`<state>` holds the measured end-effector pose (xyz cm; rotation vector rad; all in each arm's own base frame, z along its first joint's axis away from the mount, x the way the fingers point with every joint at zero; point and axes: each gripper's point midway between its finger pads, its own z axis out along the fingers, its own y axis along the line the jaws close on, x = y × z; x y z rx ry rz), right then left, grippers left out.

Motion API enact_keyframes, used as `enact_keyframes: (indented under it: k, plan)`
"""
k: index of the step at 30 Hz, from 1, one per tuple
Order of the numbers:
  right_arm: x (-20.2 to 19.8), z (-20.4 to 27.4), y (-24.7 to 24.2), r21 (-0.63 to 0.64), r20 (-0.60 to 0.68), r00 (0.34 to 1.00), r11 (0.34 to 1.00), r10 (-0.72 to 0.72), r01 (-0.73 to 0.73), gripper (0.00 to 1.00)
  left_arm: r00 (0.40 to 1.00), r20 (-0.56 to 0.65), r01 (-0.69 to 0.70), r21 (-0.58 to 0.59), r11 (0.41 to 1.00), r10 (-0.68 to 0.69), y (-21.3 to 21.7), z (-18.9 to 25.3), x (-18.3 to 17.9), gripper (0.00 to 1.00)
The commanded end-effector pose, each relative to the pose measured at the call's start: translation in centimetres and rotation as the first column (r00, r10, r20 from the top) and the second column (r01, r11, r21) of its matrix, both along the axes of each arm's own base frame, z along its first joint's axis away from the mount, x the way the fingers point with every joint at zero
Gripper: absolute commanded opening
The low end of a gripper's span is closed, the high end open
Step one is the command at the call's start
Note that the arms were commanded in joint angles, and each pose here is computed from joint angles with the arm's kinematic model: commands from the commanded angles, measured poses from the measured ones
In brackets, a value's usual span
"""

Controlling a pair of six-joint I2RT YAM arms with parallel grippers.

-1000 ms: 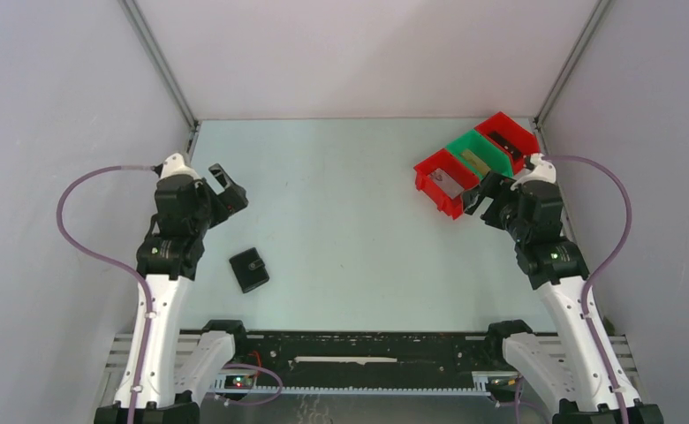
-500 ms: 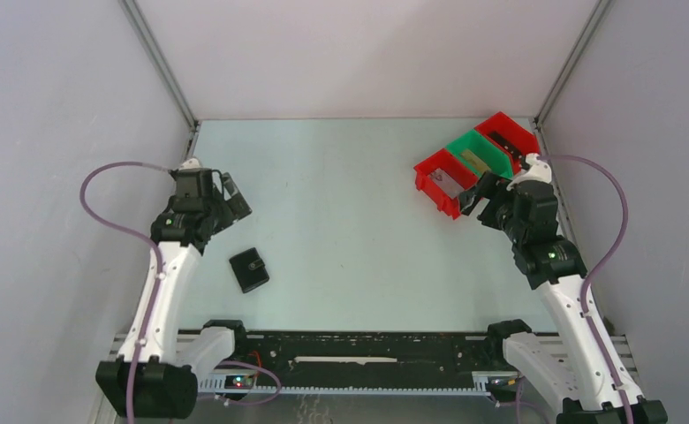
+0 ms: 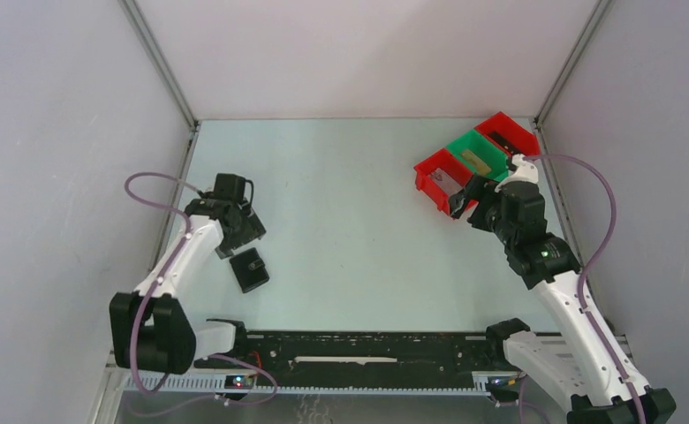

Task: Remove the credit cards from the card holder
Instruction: Move the card holder to the center of the board.

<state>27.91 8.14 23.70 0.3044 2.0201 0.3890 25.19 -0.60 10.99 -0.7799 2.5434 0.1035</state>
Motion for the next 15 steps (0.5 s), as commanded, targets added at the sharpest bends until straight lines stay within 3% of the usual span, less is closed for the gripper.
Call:
enact_keyframes:
  k: [1, 5, 7, 9, 15]
  plan:
    - [0.3, 1.8, 0.2, 0.02, 0.039, 0.999, 1.0, -0.022, 0.021, 0.94, 0.992, -0.083, -0.096, -0.042, 0.994, 0.093, -0.8, -3.3, -1.1, 0.76]
    - [0.2, 1.6, 0.1, 0.012, 0.035, 0.999, 1.0, -0.025, 0.024, 0.93, 0.981, -0.119, -0.158, -0.038, 0.987, 0.152, -0.7, -5.4, -1.3, 0.72]
    - [0.0, 1.7, -0.1, 0.011, 0.036, 0.999, 0.999, -0.03, 0.03, 0.93, 0.969, -0.157, -0.193, 0.008, 0.981, 0.192, 0.0, -6.0, -1.7, 0.79]
    - [-0.2, 1.7, -0.3, 0.007, 0.035, 0.999, 0.999, -0.036, 0.036, 0.93, 0.957, -0.197, -0.207, 0.058, 0.977, 0.214, 0.7, -6.3, -2.1, 0.98]
    - [-0.6, 1.7, -0.7, -0.005, 0.034, 0.998, 0.999, -0.048, 0.048, 0.94, 0.966, -0.204, -0.159, 0.018, 0.987, 0.159, 0.4, -7.2, -1.7, 1.0]
